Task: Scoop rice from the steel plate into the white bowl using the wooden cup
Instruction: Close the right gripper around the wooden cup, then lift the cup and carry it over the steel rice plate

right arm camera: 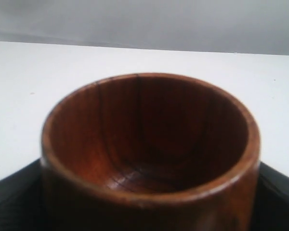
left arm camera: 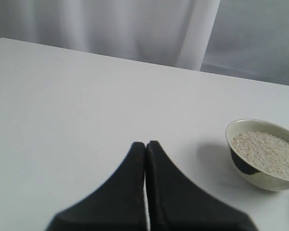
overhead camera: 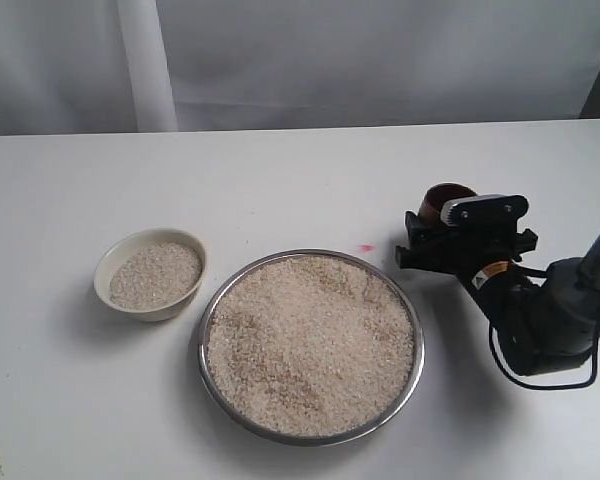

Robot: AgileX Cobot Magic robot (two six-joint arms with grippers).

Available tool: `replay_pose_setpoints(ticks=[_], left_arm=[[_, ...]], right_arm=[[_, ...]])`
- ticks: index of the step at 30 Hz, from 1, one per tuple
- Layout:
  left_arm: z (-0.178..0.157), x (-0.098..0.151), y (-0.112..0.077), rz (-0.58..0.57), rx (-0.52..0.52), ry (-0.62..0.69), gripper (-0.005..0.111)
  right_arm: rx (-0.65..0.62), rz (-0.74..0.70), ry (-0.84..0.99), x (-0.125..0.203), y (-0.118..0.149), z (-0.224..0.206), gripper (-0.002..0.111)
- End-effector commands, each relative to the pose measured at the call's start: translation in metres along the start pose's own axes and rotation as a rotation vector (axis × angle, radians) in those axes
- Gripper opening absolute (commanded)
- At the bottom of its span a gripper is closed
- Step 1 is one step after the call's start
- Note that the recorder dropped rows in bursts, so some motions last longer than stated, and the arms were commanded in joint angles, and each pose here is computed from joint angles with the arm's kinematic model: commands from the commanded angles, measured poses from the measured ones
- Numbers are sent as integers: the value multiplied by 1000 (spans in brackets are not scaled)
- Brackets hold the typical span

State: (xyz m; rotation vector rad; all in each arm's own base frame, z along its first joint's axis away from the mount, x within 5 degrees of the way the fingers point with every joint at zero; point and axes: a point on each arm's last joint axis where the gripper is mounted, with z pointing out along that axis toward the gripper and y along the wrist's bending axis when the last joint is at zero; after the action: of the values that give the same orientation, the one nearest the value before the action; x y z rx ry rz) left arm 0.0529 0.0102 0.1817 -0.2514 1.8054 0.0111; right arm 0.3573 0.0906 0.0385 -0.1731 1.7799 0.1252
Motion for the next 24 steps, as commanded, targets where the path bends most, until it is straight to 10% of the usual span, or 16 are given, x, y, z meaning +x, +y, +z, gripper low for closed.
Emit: replay_pose_setpoints(ticks=[1,7,14,24], left_arm=[[0,-1,-1,-5,10,-7,0],[0,-1,-1,-5,10,-7,0],[0,-1,-1,-5,10,-7,0],[0,-1,-1,-5,10,-7,0]], right_arm=[[3,-5,-30,-5,0,3,47],[-9,-9,-30,-5,1,3,0],[-111,-81,-6,-42,9,-17,0],[-235,-797,379,-199,22,-77,0]])
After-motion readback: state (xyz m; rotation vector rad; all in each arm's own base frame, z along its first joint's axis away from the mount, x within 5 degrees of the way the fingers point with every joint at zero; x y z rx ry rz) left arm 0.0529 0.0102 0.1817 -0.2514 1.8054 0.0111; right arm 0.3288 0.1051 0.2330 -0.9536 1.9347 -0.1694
